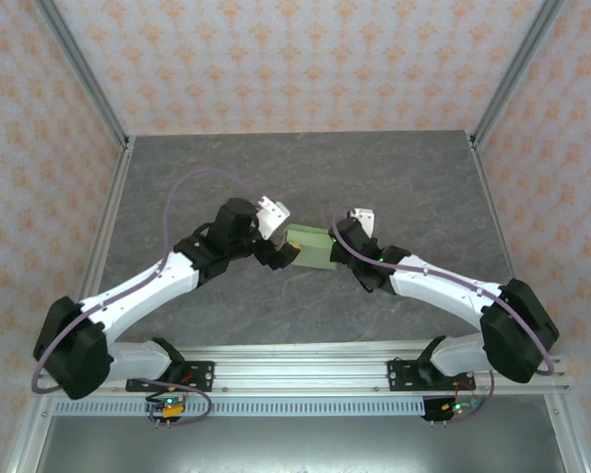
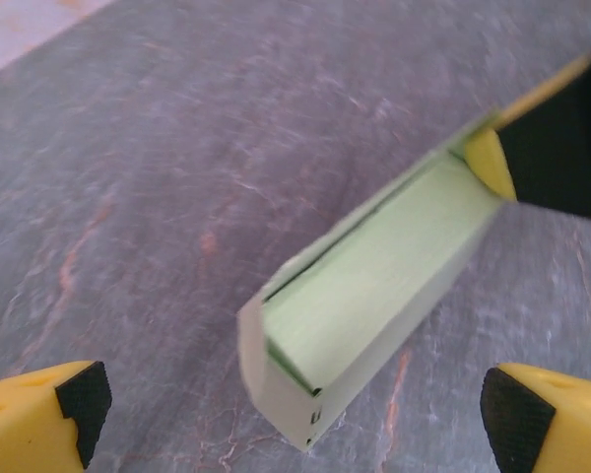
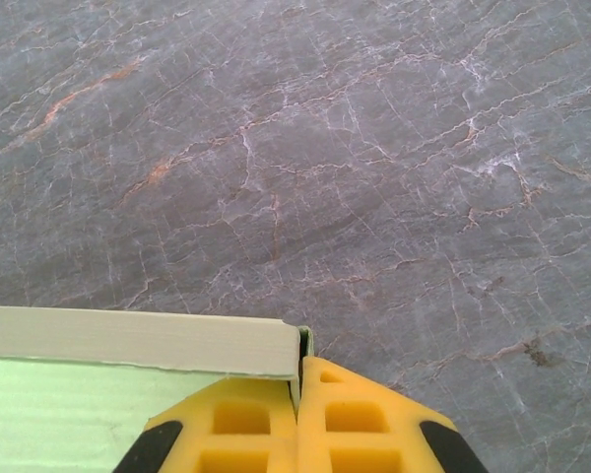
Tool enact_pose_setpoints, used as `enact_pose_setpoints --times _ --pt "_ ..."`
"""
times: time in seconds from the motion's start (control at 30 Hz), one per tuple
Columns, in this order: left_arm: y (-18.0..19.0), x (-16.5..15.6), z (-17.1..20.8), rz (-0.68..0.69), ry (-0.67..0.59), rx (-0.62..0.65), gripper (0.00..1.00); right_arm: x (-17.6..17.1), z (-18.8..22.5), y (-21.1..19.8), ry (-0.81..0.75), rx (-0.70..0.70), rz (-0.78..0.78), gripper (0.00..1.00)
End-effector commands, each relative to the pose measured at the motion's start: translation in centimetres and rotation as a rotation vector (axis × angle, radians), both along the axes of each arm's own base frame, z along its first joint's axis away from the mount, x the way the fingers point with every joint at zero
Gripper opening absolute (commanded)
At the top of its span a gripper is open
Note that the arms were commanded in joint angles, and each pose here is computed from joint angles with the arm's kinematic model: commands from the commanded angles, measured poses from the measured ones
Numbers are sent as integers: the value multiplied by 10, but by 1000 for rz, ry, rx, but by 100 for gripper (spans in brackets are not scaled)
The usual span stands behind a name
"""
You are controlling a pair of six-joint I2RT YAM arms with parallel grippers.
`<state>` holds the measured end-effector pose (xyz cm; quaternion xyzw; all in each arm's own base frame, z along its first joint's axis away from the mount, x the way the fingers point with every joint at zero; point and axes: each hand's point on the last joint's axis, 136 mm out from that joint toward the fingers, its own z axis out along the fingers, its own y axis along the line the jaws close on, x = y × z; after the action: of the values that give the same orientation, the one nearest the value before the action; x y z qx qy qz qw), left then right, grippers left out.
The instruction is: Fold the paper box
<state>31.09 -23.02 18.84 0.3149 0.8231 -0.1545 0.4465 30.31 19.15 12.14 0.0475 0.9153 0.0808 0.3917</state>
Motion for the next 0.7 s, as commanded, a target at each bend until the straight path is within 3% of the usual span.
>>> enact_pose_setpoints --times 0.0,0.1,0.2,0.3,0.4,0.5,0.67 --pt "21 9 7 232 14 -155 100 -14 -17 -14 55 -80 -26 2" --pt "13 2 8 237 84 -267 100 -13 -17 -12 58 -81 -27 2" --pt "10 7 0 240 153 -242 98 -12 -16 -8 56 -92 -21 2" --pt "16 15 -7 274 146 -186 82 -11 -12 -5 49 -105 -19 2" --pt "12 21 -16 244 135 -115 55 -11 -11 -4 55 -109 -28 2" --pt "5 28 -24 195 144 -38 36 -10 -13 0 69 -117 -16 2" --pt "1 30 -30 175 145 5 39 -11 -12 0 74 -117 -17 2"
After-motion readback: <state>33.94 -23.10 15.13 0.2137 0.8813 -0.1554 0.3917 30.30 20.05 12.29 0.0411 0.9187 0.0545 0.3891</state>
